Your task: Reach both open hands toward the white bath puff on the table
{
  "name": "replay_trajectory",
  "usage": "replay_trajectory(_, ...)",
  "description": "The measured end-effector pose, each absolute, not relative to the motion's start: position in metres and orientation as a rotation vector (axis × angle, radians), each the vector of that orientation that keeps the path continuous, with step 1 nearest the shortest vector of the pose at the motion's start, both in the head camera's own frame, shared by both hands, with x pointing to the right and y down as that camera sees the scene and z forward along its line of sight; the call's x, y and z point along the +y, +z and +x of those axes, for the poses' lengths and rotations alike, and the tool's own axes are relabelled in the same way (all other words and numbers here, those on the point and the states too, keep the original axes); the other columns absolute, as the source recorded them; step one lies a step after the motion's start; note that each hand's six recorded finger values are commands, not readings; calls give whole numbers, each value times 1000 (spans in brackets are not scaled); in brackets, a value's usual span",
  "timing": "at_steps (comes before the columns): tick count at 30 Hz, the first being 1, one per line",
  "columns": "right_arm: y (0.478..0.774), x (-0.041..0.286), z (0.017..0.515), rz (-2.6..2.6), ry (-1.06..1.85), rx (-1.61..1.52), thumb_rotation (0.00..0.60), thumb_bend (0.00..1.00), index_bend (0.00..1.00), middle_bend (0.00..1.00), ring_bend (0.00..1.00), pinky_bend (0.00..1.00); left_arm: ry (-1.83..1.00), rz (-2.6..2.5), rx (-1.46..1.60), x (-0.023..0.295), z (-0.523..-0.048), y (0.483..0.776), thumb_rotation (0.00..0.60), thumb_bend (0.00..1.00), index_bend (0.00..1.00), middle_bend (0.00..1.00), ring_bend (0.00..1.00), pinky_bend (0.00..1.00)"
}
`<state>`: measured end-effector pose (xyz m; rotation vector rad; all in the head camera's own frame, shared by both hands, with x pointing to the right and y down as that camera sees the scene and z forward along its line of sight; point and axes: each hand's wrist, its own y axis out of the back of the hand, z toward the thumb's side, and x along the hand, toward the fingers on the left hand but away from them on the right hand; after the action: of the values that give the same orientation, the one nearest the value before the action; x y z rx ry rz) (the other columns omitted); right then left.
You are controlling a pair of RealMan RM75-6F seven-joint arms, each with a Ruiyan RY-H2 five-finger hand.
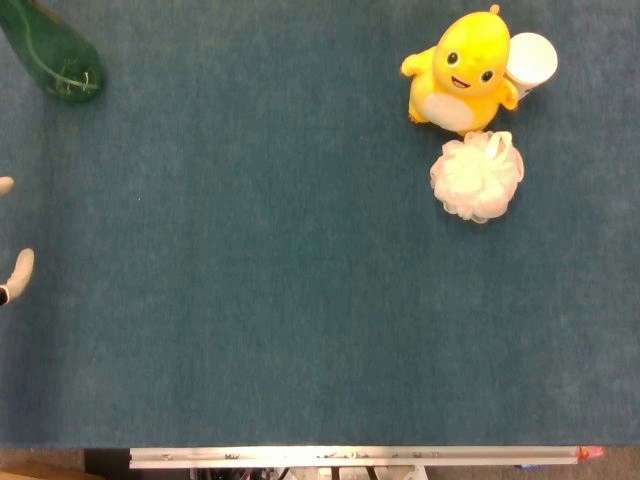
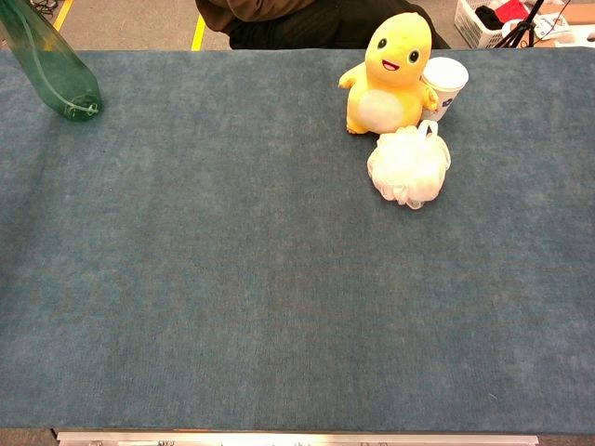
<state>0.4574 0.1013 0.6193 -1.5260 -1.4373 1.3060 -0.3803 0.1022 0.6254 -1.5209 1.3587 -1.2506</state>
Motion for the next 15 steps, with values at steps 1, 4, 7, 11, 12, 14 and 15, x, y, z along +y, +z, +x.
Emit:
replay_trajectory(1, 620, 102, 457, -1528, 1307, -1437, 600, 115, 198, 165, 71, 178, -1252, -1522, 1357, 102, -380, 626, 600, 307, 190, 120, 53, 171)
replay_trajectory(4, 620, 102, 457, -1540, 1307, -1440, 600, 115, 199, 164, 71, 178, -1251, -1523, 1358, 102, -380, 625, 600, 307, 190, 120, 53, 171)
replay_trajectory(7, 620, 102, 455, -1557, 1298, -1447, 600, 115, 199, 165, 71, 178, -1246, -1527, 1356, 102, -381, 626, 600, 307, 190, 120, 53, 170)
replay_trajectory(11, 620, 100, 449, -1627, 1271, -1462, 600, 115, 198, 164, 71, 178, -1233, -1573, 1376, 99, -381, 627, 600, 307, 190, 120, 53, 170)
replay_trajectory(12, 619, 98, 446, -1652, 1262, -1458, 600, 115, 199, 164, 71, 178, -1224, -1601, 1392, 98, -380, 627, 600, 307, 190, 120, 53, 170)
replay_trajectory(14, 618, 95, 442, -1681, 1247, -1450, 600, 115, 199, 164, 71, 178, -1209, -1655, 1421, 94, -379, 628, 600, 307, 190, 120, 53, 170)
replay_trajectory(15, 618, 94, 441, -1689, 1242, -1453, 600, 115, 199, 164, 71, 178, -1202, -1680, 1433, 93, -378, 628, 600, 307, 190, 120, 53, 170)
